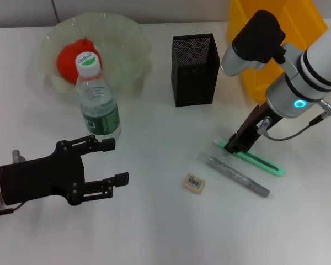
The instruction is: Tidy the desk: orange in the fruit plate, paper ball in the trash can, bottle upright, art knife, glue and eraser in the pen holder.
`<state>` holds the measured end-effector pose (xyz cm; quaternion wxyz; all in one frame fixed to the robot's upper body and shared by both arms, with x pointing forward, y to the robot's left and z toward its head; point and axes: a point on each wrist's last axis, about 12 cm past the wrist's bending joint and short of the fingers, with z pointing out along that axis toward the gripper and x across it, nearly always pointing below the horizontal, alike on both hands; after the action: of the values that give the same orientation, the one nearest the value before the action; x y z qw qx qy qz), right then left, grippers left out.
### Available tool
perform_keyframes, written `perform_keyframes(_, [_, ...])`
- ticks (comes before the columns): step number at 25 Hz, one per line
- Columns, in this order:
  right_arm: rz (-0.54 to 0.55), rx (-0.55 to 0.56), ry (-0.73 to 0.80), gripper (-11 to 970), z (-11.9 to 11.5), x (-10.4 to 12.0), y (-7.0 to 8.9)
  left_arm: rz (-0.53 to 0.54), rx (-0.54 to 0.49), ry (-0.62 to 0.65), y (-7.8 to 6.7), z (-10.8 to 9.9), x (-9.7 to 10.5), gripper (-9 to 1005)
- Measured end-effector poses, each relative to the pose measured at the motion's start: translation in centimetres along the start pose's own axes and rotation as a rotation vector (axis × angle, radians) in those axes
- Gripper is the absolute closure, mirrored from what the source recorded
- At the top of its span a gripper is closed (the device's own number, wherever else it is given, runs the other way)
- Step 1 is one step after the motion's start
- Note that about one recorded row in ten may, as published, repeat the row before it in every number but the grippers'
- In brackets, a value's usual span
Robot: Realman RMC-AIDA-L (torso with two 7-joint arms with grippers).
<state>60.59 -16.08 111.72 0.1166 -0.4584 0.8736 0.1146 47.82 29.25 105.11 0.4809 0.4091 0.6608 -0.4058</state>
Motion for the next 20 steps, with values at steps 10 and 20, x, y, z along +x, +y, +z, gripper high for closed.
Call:
perform_keyframes(10, [-0.007, 0.007, -0.006, 797, -0.4, -0.1, 0.0, 0.000, -0.004, -0.003, 0.0, -0.1, 0.0, 211])
perform_keyframes(20, [-0.013, 0.023, -0.102, 796, -4.0, -0.3, 0.1, 0.005, -0.004, -0.004, 0.0, -0.1, -0.1, 211])
